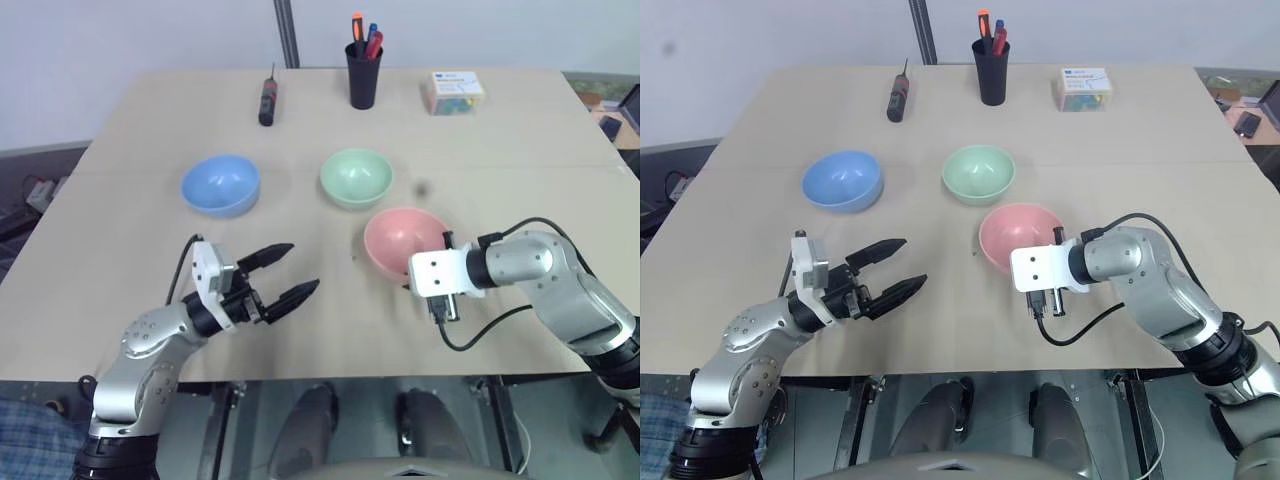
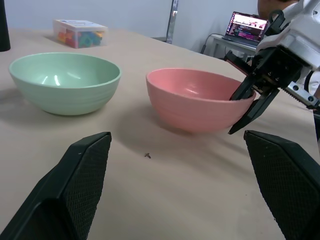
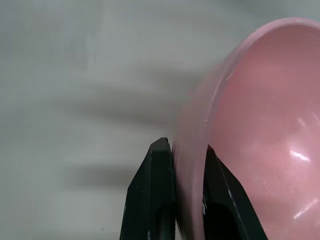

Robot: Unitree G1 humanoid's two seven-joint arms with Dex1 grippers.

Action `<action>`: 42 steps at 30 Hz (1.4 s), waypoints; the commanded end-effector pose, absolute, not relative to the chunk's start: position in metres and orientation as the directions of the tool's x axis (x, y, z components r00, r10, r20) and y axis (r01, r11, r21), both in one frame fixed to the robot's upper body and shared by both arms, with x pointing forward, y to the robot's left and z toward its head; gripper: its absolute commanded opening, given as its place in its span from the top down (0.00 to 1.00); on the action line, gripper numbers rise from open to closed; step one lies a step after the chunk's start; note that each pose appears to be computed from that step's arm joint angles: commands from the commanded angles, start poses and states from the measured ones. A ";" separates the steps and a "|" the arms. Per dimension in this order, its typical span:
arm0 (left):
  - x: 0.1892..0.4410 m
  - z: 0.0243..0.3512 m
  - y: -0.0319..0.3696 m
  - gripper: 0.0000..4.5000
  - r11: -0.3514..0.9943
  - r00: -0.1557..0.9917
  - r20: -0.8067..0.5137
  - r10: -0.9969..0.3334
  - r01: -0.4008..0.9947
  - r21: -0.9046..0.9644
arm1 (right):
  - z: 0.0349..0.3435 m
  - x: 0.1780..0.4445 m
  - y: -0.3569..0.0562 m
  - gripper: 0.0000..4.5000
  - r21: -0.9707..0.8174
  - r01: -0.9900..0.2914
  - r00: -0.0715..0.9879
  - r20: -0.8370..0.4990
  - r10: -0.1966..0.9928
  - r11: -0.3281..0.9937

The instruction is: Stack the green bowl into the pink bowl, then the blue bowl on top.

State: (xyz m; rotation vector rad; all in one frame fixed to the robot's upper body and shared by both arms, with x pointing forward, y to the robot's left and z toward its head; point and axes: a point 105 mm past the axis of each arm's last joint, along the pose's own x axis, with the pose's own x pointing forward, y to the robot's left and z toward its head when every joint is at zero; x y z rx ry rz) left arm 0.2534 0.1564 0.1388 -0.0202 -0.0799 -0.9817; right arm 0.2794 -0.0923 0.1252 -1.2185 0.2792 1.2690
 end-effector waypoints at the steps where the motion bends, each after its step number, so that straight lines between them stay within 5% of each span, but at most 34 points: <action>1: 0.252 0.145 0.160 0.00 0.558 0.553 0.084 -0.829 0.829 0.050 | 0.134 0.279 -0.095 0.76 -0.582 -0.786 0.397 -0.734 0.552 -0.208; 8: 0.253 0.144 0.159 0.00 0.549 0.545 0.077 -0.835 0.834 0.054 | 0.145 0.273 -0.102 0.12 -0.550 -0.814 0.369 -0.739 0.564 -0.188; 10: 0.254 0.145 0.160 0.00 0.550 0.545 0.078 -0.835 0.833 0.057 | 0.156 0.274 -0.103 0.02 -0.552 -0.819 0.372 -0.720 0.586 -0.158; 16: 0.257 0.149 0.164 0.00 0.561 0.554 0.122 -0.823 0.827 0.030 | 0.210 0.284 -0.087 0.02 -0.543 -0.839 0.394 -0.544 0.741 0.048; 20: 0.274 0.156 0.182 0.00 0.678 0.663 0.198 -0.722 0.735 0.015 | 0.232 0.321 -0.076 0.02 -0.603 -0.779 0.503 -0.438 0.745 0.172; 30: 0.275 0.157 0.192 0.00 0.729 0.708 0.211 -0.673 0.684 0.029 | 0.236 0.383 -0.028 0.02 -0.663 -0.721 0.558 -0.381 0.737 0.203; 42: 0.272 0.162 0.198 0.00 0.751 0.723 0.259 -0.641 0.660 0.014 | 0.215 0.398 0.006 0.02 -0.676 -0.729 0.502 -0.422 0.755 0.107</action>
